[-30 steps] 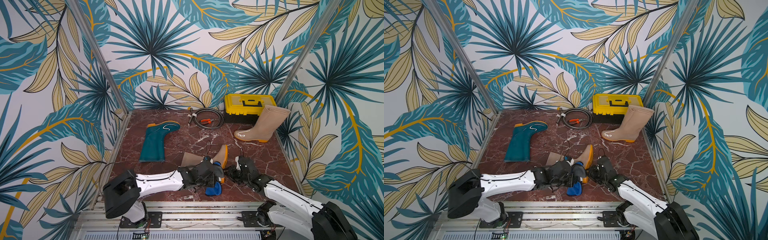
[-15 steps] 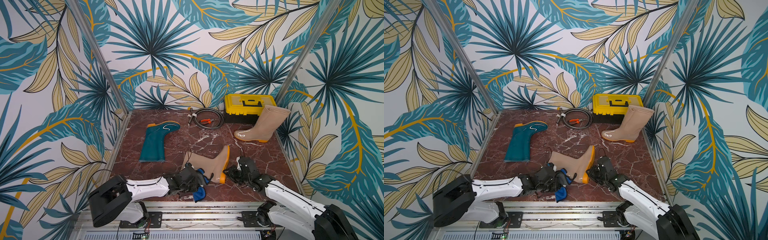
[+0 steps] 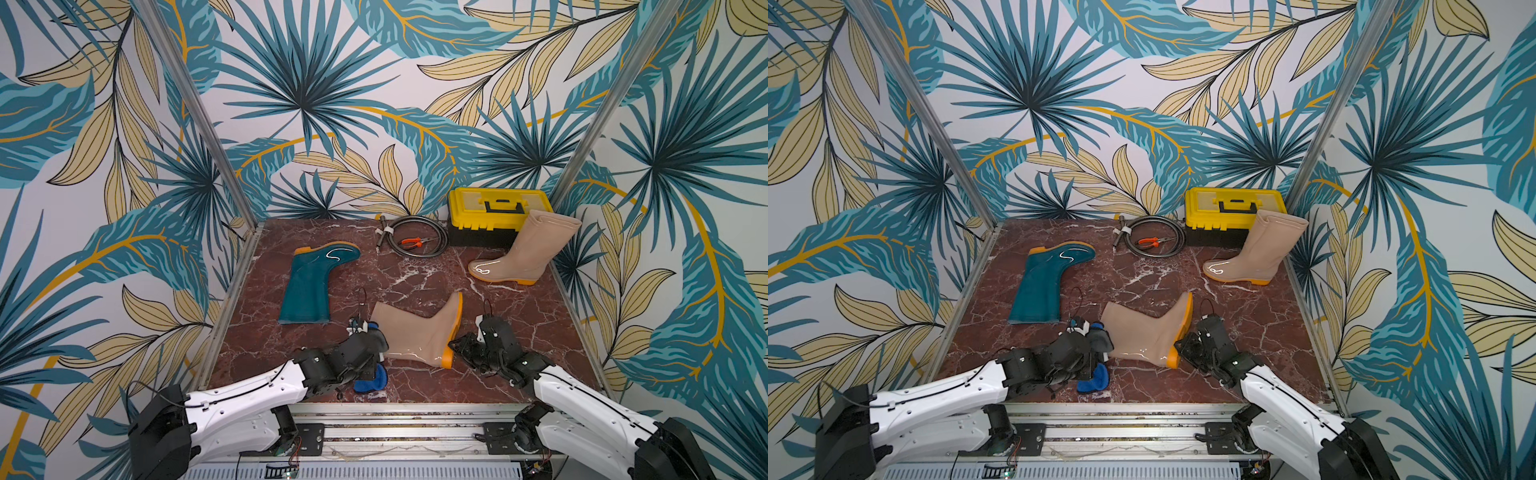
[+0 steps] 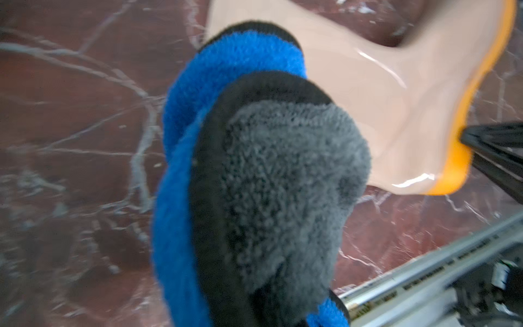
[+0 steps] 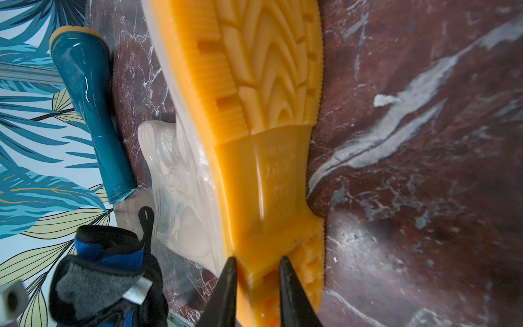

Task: Wipe the rubber boots with a cloth
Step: Wipe the dirt off the rubber boot.

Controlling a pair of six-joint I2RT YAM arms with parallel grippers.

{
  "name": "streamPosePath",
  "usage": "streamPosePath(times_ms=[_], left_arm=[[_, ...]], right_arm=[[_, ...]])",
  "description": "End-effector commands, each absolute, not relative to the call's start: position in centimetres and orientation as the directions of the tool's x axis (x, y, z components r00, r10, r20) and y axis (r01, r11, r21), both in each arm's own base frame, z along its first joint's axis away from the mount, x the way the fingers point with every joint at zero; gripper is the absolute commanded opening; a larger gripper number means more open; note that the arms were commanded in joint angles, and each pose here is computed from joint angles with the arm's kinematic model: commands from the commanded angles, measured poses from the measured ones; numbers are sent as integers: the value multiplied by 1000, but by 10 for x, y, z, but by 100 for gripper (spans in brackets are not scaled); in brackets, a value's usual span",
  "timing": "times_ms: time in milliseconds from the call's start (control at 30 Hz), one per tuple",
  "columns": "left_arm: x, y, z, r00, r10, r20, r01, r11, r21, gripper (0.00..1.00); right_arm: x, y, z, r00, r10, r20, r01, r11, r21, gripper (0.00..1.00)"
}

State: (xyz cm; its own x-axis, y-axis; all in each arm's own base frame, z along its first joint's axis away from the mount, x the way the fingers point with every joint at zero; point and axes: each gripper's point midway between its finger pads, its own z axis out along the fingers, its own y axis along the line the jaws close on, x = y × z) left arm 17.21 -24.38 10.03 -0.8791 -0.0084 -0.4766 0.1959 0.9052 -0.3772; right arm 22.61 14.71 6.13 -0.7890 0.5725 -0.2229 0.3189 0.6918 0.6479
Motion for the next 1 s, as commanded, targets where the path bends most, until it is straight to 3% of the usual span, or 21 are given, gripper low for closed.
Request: streamPosePath(times_ms=[0, 133, 300, 467, 700, 800, 900, 967], left_arm=[[172, -304, 134, -838, 45, -543, 338, 825, -453, 0], [166, -357, 127, -841, 121, -528, 418, 765, -490, 0], [162, -378, 87, -857, 233, -459, 449, 775, -445, 0], [192, -306, 45, -929, 119, -350, 271, 864, -424, 0], [214, -178, 58, -919, -68, -389, 87, 927, -366, 0], [216, -177, 77, -894, -107, -435, 86, 911, -402, 0], [215, -213, 97, -908, -105, -406, 134, 845, -518, 0], [211, -244, 110, -894, -33, -447, 216, 842, -495, 0]], right_arm=[[164, 94, -5, -800, 589, -118, 526, 781, 337, 16], [162, 93, -7, -798, 591, -117, 528, 780, 335, 16], [168, 96, -5, -796, 593, -118, 527, 776, 347, 16], [168, 96, -4, -807, 577, -125, 513, 790, 337, 16], [169, 96, -3, -811, 570, -130, 503, 793, 343, 16], [170, 97, -1, -807, 575, -132, 505, 789, 350, 16], [171, 98, 0, -804, 580, -132, 506, 784, 360, 16], [171, 98, -1, -802, 583, -130, 511, 782, 357, 16]])
